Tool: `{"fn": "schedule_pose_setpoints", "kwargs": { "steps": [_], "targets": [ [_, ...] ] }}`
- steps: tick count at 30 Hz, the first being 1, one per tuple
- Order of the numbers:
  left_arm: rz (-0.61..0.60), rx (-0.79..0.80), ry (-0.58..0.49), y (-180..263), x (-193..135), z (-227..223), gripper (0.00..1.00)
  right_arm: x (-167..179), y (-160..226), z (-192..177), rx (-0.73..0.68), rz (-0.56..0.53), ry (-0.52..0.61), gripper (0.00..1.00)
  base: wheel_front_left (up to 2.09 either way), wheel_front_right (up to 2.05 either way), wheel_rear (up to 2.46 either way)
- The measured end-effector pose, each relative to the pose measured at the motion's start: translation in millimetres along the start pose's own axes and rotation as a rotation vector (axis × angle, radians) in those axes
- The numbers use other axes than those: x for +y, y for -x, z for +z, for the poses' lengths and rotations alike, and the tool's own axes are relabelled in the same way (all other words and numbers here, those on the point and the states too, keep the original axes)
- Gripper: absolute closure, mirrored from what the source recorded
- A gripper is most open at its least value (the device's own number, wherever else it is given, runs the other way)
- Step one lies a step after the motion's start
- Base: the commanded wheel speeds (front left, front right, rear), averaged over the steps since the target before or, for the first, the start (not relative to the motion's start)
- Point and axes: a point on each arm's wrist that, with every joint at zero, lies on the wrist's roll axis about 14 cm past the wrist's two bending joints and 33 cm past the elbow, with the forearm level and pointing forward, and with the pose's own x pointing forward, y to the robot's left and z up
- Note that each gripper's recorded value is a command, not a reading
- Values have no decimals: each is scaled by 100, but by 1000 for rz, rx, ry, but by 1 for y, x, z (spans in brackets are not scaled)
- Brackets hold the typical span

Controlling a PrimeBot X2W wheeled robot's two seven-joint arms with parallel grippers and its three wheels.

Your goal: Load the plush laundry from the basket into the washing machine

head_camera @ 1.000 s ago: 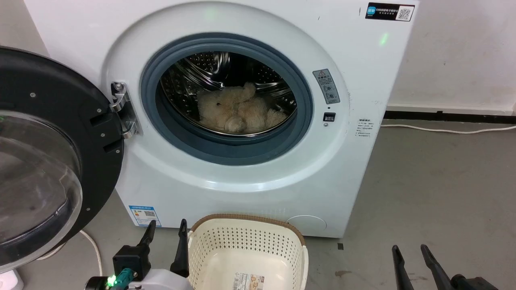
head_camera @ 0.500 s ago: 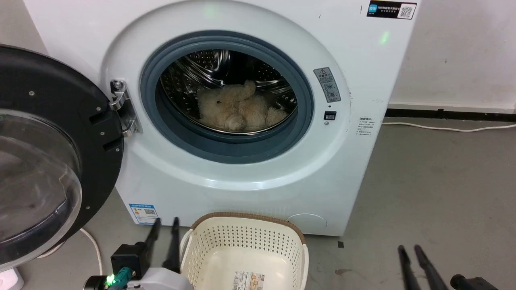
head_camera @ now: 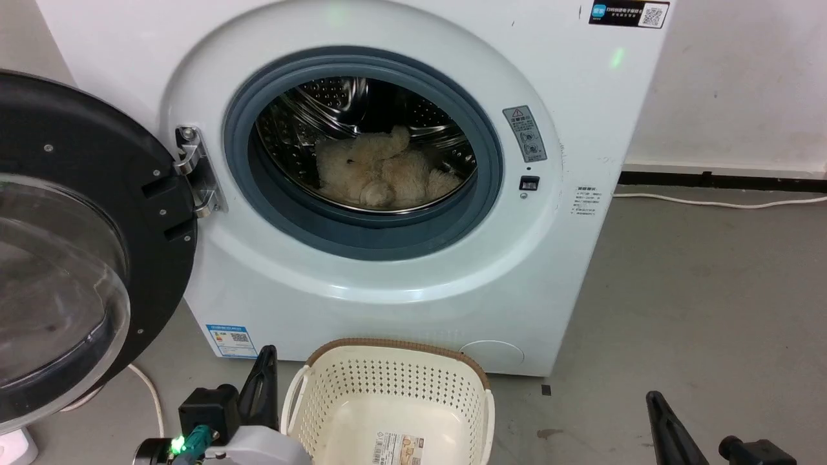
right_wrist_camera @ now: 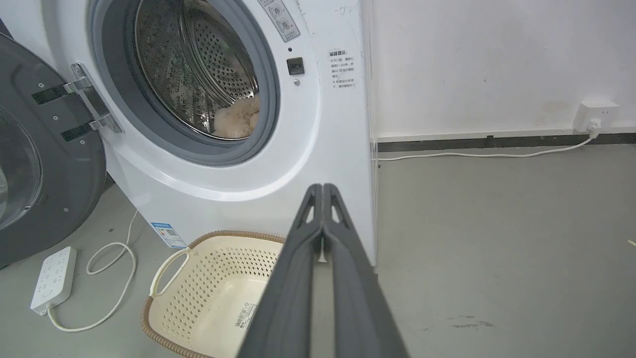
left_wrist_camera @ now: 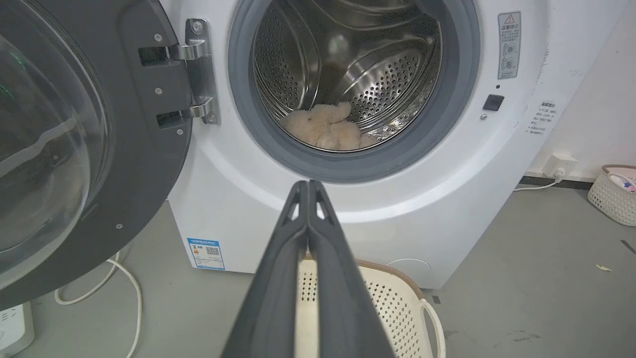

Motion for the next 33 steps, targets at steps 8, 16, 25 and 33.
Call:
{"fn": "schedule_pose_setpoints", "kwargs": {
  "steps": [8,16,25,33],
  "targets": [
    [-2,-2,-6,-2,1,2,100,1,-3,2,4,6,15,100,0,0,0],
    [-4,-2,-16,-3,1,4,100,2,-6,3,9,11,28,100,0,0,0],
    [-4,-9,-27,-5,1,7,100,3,-8,4,20,16,45,100,0,0,0],
    [-6,-7,-30,-6,0,8,100,5,-13,8,16,23,63,100,0,0,0]
  ]
}}
